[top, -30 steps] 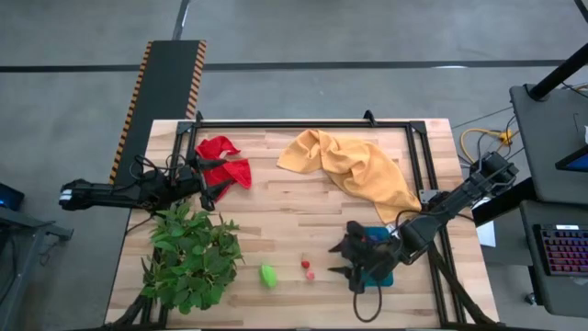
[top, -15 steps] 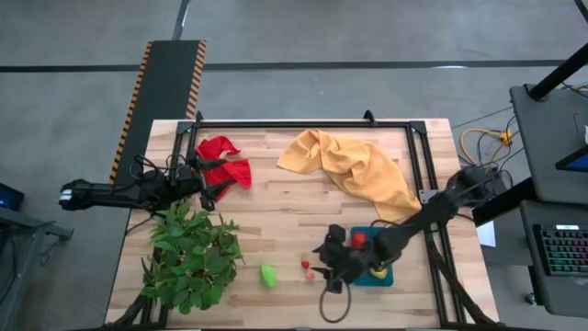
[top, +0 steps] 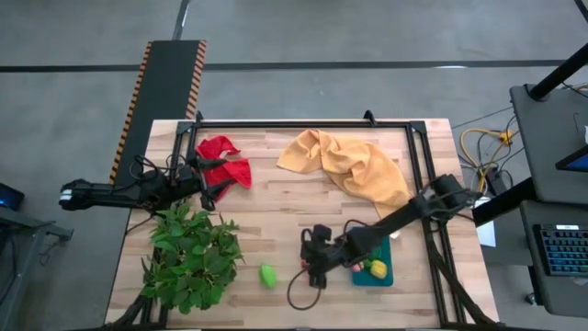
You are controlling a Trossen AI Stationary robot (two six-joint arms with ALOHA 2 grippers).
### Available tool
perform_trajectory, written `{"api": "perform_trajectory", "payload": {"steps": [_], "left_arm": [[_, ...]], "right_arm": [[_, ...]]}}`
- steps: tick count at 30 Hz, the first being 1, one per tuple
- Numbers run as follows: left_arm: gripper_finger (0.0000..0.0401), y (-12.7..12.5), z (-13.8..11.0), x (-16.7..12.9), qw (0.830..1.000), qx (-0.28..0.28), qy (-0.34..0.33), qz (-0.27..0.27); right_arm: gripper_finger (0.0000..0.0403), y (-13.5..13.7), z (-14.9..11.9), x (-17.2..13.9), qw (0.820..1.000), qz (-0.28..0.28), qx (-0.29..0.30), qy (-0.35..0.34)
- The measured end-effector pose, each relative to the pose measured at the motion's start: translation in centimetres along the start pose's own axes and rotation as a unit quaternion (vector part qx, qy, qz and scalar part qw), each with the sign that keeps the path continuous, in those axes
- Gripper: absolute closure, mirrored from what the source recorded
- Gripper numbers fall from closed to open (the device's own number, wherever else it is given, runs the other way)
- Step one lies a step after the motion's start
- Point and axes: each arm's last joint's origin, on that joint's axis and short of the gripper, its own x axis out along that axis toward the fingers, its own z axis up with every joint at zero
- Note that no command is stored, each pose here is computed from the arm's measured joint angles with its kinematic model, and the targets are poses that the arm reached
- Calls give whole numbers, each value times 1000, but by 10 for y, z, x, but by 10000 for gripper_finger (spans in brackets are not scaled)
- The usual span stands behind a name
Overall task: Pick and placing Produce into tupperware
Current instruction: Put the red raspberry into the blue bin
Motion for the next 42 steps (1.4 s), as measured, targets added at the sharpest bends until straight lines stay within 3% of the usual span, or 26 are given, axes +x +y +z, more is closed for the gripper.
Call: {"api": "perform_trajectory", "payload": {"steps": [18,29,42], "left_arm": [[113,0,0,0,1000,0,0,0],[113,0,0,0,1000,0,0,0],[113,0,0,0,1000,0,0,0]], "right_arm": [[192,-7,-8,15,998,-3,-13,66],[237,-5,-3,14,998,3,-28,57],[255,-4,-1,14,998,6,-35,52]]}}
